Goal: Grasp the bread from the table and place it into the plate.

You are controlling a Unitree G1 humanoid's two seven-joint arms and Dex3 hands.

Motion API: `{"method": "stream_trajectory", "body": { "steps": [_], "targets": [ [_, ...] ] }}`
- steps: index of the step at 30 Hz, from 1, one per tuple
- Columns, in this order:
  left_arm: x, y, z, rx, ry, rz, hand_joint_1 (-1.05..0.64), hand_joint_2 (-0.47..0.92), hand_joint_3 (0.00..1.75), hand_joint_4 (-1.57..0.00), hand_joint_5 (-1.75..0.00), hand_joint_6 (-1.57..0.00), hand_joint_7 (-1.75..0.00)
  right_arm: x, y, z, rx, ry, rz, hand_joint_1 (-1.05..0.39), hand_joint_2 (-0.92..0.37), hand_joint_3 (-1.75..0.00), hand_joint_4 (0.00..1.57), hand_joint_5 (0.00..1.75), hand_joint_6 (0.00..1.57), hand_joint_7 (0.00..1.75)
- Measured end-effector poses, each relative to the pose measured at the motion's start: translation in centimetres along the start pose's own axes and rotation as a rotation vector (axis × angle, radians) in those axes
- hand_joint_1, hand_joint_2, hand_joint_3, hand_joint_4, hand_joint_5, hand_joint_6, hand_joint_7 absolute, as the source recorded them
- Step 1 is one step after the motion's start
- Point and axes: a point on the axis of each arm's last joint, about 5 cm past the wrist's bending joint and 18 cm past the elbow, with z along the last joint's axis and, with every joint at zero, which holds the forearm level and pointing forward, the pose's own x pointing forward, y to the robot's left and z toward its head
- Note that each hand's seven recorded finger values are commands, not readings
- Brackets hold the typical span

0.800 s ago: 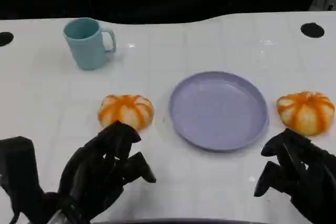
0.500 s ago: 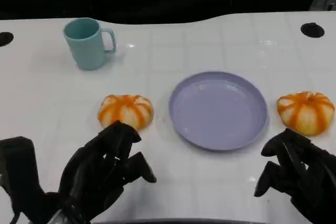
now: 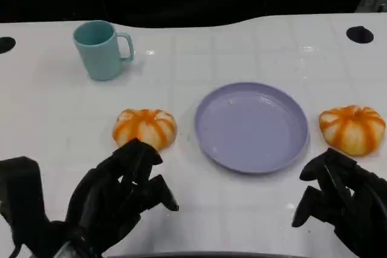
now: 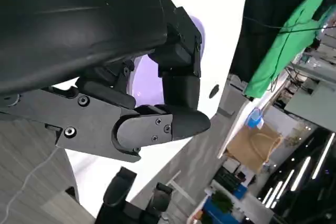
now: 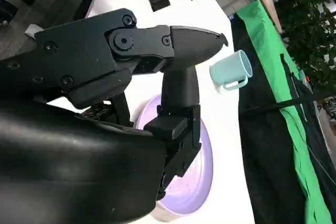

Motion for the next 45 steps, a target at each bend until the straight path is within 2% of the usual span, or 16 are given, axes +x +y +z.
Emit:
{"method": "stream_trajectory", "body": {
  "steps": [1,4,8,12,14,17,21,23,28,31,35,37,42,45],
  "targets": [
    [0.0,0.0,0.0,0.02,-0.001,-0.002,-0.59,0.92,0.3,-0.6,-1.49,-0.52,-1.14,0.0,0.0,0.0,0.0,0.0,0.0,-0.45,-0.92,-0.38,0.64,1.75,0.49,1.62],
    [0.1,-0.1,0.2,0.09,-0.019,0.004,-0.54,0.92,0.22,-0.51,-1.24,-0.51,-0.7,0.0,0.02,0.0,0.002,0.0,0.0,-0.45,-0.92,-0.38,0.63,1.75,0.48,1.62],
    [0.1,-0.3,0.7,0.27,-0.084,0.001,-0.59,0.92,0.1,-0.41,-1.01,-0.48,-0.42,0.0,0.03,0.0,0.002,-0.001,0.0,-0.45,-0.92,-0.38,0.63,1.75,0.48,1.62],
    [0.2,-0.2,1.3,0.524,-0.143,-0.008,-0.61,0.92,0.11,-0.28,-0.84,-0.42,-0.25,0.0,0.05,0.0,0.004,-0.001,0.0,-0.45,-0.92,-0.37,0.64,1.75,0.5,1.63],
    [0.2,0.0,1.8,0.661,-0.158,-0.013,-0.58,0.92,0.05,-0.23,-0.75,-0.43,-0.15,0.0,0.09,0.0,0.007,-0.002,-0.005,-0.45,-0.92,-0.37,0.64,1.75,0.49,1.62],
    [0.3,0.0,2.5,0.816,-0.172,-0.018,-0.52,0.9,0.02,-0.15,-0.67,-0.41,-0.08,0.1,0.15,-0.1,0.009,-0.002,-0.005,-0.45,-0.92,-0.38,0.64,1.75,0.49,1.62],
    [0.6,0.0,3.3,0.989,-0.18,-0.029,-0.51,0.89,0.0,-0.11,-0.64,-0.39,-0.05,0.1,0.18,-0.1,0.007,-0.002,-0.002,-0.45,-0.92,-0.39,0.64,1.75,0.49,1.63],
    [0.8,0.1,3.7,1.094,-0.199,-0.036,-0.51,0.87,0.0,-0.03,-0.6,-0.34,-0.02,0.1,0.16,-0.1,0.007,-0.002,-0.003,-0.45,-0.92,-0.38,0.64,1.75,0.49,1.62],
    [1.7,0.3,5.0,1.45,-0.261,-0.073,-0.46,0.82,0.0,0.0,-0.53,-0.32,-0.01,0.2,0.17,0.0,0.008,-0.005,-0.004,-0.44,-0.92,-0.37,0.63,1.75,0.49,1.62],
    [2.3,0.3,5.4,1.587,-0.272,-0.091,-0.48,0.8,0.0,0.0,-0.43,-0.28,-0.01,0.2,0.16,0.0,0.008,-0.005,-0.005,-0.44,-0.92,-0.37,0.63,1.75,0.5,1.61],
    [3.1,0.1,5.7,1.748,-0.262,-0.108,-0.49,0.78,0.0,0.0,-0.38,-0.28,-0.01,0.2,0.15,0.0,0.009,-0.005,-0.005,-0.44,-0.92,-0.37,0.63,1.75,0.5,1.61],
    [3.3,0.0,5.7,1.8,-0.249,-0.114,-0.51,0.78,0.0,0.0,-0.29,-0.25,-0.01,0.2,0.13,0.0,0.009,-0.005,-0.005,-0.44,-0.92,-0.37,0.63,1.75,0.5,1.61],
    [4.6,-0.3,5.5,1.948,-0.182,-0.13,-0.49,0.77,0.0,0.0,-0.24,-0.22,-0.01,0.1,0.13,0.0,0.009,-0.005,-0.005,-0.45,-0.92,-0.38,0.62,1.75,0.49,1.61],
    [5.6,-0.2,5.5,1.995,-0.116,-0.135,-0.45,0.75,0.0,0.0,-0.29,-0.22,0.0,0.1,0.16,-0.1,0.009,-0.005,-0.003,-0.45,-0.92,-0.39,0.63,1.75,0.49,1.62]
  ]
}}
